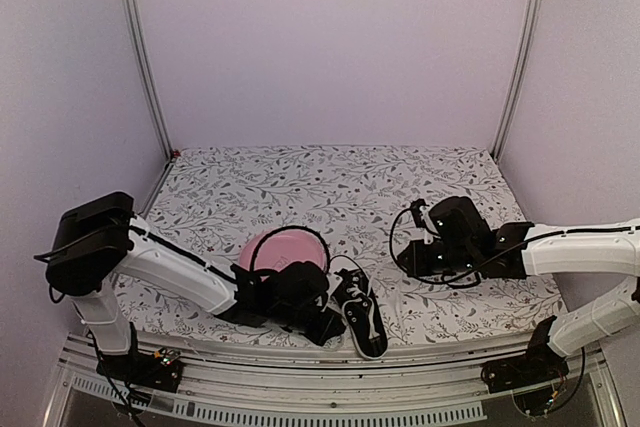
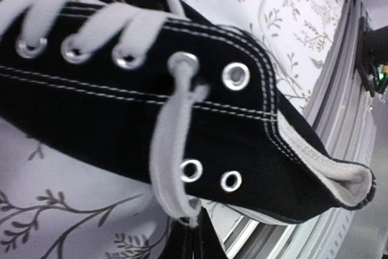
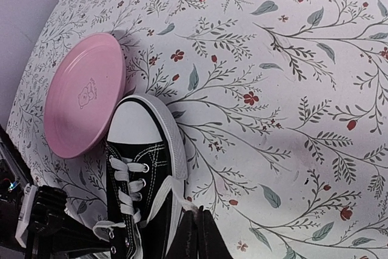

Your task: Tie the shoes

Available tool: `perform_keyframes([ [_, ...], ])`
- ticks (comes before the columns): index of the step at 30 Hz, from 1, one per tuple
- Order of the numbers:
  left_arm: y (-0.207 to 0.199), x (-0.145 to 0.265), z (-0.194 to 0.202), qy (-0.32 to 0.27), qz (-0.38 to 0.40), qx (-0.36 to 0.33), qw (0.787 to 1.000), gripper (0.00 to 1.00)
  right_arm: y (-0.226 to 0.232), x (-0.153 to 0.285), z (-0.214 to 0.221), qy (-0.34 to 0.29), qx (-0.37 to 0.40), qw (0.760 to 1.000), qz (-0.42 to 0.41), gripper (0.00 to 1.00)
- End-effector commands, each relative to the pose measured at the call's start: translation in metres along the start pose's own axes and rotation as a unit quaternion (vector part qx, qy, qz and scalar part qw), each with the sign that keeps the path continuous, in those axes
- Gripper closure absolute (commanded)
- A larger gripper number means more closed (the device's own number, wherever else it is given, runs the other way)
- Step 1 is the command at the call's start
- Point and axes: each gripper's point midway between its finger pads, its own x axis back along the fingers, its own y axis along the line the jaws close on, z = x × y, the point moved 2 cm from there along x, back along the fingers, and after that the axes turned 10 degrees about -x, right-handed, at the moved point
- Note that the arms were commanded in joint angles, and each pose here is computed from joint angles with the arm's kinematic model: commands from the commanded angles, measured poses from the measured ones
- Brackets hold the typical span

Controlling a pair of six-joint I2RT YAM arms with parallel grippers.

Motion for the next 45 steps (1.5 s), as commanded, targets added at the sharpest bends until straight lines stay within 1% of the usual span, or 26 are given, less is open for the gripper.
perform_keyframes([
  [1, 0.024, 0.027, -0.022, -0.053, -0.061, 0.024, 0.996, 1.0, 0.003, -0.002, -0.012, -0.021, -0.003, 1.0, -0.013, 0.97],
  [6, 0.035, 0.049, -0.048, -0.104, -0.074, 0.036, 0.991, 1.0, 0.007, -0.014, -0.025, -0.031, 0.0, 0.999, -0.03, 0.97],
  [11, 0.045, 0.061, -0.071, -0.139, -0.07, 0.047, 0.987, 1.0, 0.009, -0.033, -0.031, -0.033, 0.004, 0.998, -0.044, 0.96],
  [14, 0.047, 0.071, -0.085, -0.166, -0.055, 0.057, 0.983, 1.0, 0.007, -0.037, -0.036, -0.036, -0.003, 0.998, -0.057, 0.93],
  [16, 0.045, 0.076, -0.094, -0.183, -0.037, 0.063, 0.98, 1.0, 0.006, -0.036, -0.039, -0.04, -0.003, 0.997, -0.068, 0.85],
  [17, 0.045, 0.078, -0.097, -0.188, -0.03, 0.065, 0.98, 1.0, 0.004, -0.035, -0.039, -0.041, -0.002, 0.997, -0.069, 0.78],
  [18, 0.044, 0.079, -0.099, -0.191, -0.021, 0.066, 0.979, 1.0, 0.004, -0.033, -0.039, -0.043, -0.001, 0.996, -0.073, 0.73],
  [19, 0.043, 0.08, -0.101, -0.192, -0.012, 0.067, 0.979, 1.0, 0.003, -0.031, -0.041, -0.046, 0.002, 0.996, -0.074, 0.68],
  [22, 0.042, 0.077, -0.101, -0.18, 0.008, 0.069, 0.981, 1.0, 0.002, -0.021, -0.037, -0.047, 0.018, 0.995, -0.082, 0.48],
  [23, 0.042, 0.075, -0.1, -0.175, 0.011, 0.069, 0.982, 1.0, 0.003, -0.017, -0.036, -0.046, 0.022, 0.995, -0.086, 0.43],
  [24, 0.042, 0.074, -0.099, -0.171, 0.013, 0.066, 0.983, 1.0, 0.004, -0.013, -0.032, -0.039, 0.031, 0.994, -0.093, 0.4],
  [26, 0.041, 0.071, -0.098, -0.164, 0.016, 0.06, 0.985, 1.0, 0.013, -0.005, -0.023, -0.021, 0.055, 0.991, -0.117, 0.37],
  [30, 0.039, 0.067, -0.098, -0.152, 0.021, 0.05, 0.987, 1.0, 0.038, 0.006, 0.003, 0.007, 0.106, 0.977, -0.186, 0.37],
  [31, 0.039, 0.066, -0.098, -0.151, 0.022, 0.048, 0.987, 1.0, 0.045, 0.007, 0.007, 0.014, 0.114, 0.972, -0.206, 0.39],
  [35, 0.04, 0.064, -0.097, -0.145, 0.018, 0.044, 0.988, 1.0, 0.076, 0.001, 0.01, 0.039, 0.145, 0.95, -0.272, 0.55],
  [36, 0.04, 0.064, -0.096, -0.143, 0.017, 0.043, 0.989, 1.0, 0.083, -0.003, 0.01, 0.046, 0.154, 0.946, -0.283, 0.58],
  [38, 0.041, 0.063, -0.095, -0.14, 0.013, 0.04, 0.989, 1.0, 0.093, -0.011, 0.009, 0.055, 0.17, 0.938, -0.298, 0.58],
  [40, 0.042, 0.063, -0.094, -0.139, 0.01, 0.038, 0.99, 1.0, 0.101, -0.02, 0.013, 0.069, 0.183, 0.929, -0.314, 0.57],
  [42, 0.043, 0.063, -0.093, -0.138, 0.007, 0.037, 0.99, 1.0, 0.106, -0.027, 0.014, 0.078, 0.189, 0.923, -0.325, 0.55],
  [45, 0.045, 0.062, -0.091, -0.131, 0.001, 0.035, 0.991, 1.0, 0.112, -0.034, 0.018, 0.094, 0.193, 0.914, -0.344, 0.55],
])
